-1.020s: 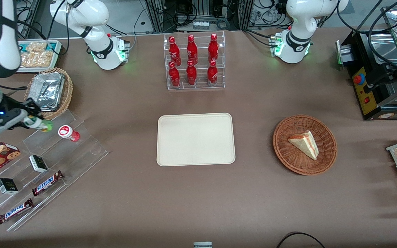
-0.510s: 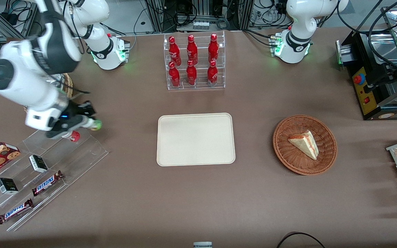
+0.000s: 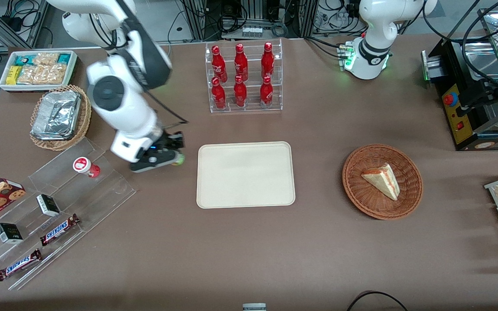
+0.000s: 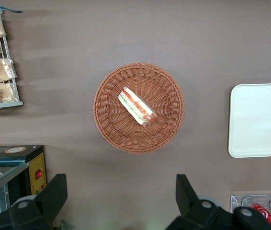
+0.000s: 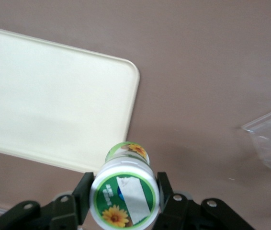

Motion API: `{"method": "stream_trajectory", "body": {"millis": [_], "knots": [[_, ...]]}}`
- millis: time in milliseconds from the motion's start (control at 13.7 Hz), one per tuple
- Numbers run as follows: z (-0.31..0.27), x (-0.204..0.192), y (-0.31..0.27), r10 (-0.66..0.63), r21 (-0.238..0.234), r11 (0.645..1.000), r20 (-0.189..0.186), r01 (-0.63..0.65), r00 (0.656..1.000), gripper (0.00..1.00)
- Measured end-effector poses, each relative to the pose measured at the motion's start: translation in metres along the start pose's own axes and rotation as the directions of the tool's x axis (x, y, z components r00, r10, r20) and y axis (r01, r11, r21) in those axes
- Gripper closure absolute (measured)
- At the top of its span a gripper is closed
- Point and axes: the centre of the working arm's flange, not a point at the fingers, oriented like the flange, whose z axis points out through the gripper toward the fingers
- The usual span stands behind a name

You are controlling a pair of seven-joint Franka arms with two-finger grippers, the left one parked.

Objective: Place green gum on tray
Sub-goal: 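Lift the gum tub and carry it over the cream tray, then lower the gum tub onto the tray and open the right gripper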

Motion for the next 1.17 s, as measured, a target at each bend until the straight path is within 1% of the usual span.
{"method": "stream_trajectory", "body": {"millis": [291, 656, 874, 1166], "knots": [[0.067, -0.004, -0.080, 0.087, 0.010, 0.996, -0.041, -0.087, 0.995, 0.41], [0.125, -0.005, -0.136, 0.157, 0.034, 0.987, -0.084, -0.155, 0.984, 0.41], [0.145, -0.010, -0.165, 0.159, 0.035, 0.987, -0.086, -0.156, 0.984, 0.41], [0.165, -0.014, -0.183, 0.138, 0.034, 0.990, -0.095, -0.136, 0.986, 0.41]]}}
